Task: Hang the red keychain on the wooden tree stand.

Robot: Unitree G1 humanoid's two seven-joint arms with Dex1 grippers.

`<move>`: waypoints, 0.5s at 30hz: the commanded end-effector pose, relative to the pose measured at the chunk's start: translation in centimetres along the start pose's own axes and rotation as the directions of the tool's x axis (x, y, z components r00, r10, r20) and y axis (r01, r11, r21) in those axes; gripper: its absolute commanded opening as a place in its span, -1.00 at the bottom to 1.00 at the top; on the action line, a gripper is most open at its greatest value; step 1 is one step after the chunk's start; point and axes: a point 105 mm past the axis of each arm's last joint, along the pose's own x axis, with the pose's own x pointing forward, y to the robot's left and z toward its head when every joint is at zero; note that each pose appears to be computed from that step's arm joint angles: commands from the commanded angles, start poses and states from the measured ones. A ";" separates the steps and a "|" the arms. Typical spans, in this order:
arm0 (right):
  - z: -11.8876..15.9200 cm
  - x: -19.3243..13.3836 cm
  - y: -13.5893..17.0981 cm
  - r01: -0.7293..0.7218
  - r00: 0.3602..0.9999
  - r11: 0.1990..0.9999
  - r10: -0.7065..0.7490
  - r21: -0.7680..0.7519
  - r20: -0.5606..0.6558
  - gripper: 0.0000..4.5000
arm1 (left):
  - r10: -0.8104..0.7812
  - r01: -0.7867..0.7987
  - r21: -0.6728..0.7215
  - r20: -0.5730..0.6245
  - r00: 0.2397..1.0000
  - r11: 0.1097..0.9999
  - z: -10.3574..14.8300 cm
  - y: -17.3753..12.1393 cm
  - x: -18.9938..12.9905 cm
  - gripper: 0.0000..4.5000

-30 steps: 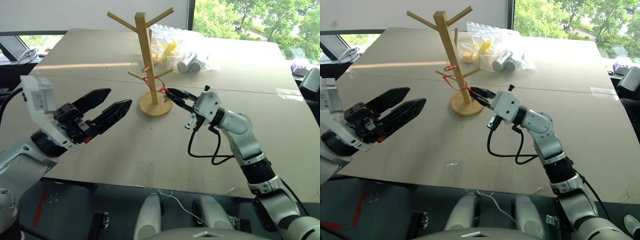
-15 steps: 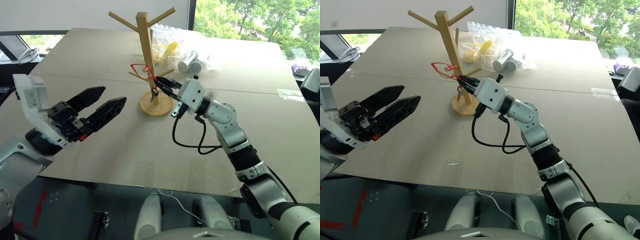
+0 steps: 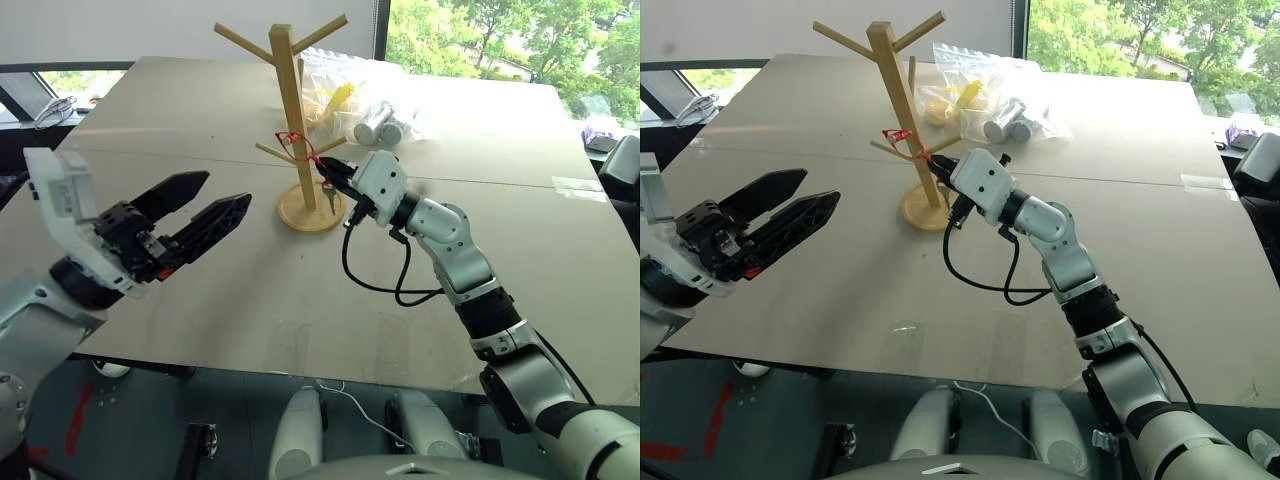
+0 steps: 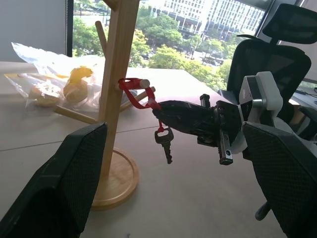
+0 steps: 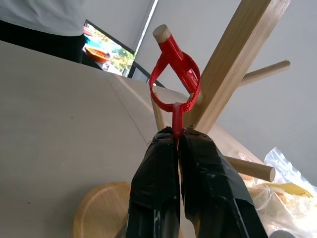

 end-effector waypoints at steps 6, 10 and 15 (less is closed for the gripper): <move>1.3 -3.2 -1.6 -0.108 0.994 0.993 0.109 0.055 -0.017 0.76 | 0.013 -0.003 0.099 -0.102 0.995 0.995 0.4 1.8 0.1 1.00; 2.4 -5.5 -3.3 -0.138 0.988 0.978 0.146 0.154 -0.044 0.99 | 0.015 0.008 0.138 -0.168 0.986 0.990 0.6 3.0 0.0 1.00; 7.1 -9.4 -4.2 -0.259 0.955 0.869 0.296 0.421 -0.024 0.99 | -0.043 0.095 0.191 -0.257 0.966 0.977 2.0 4.5 0.2 1.00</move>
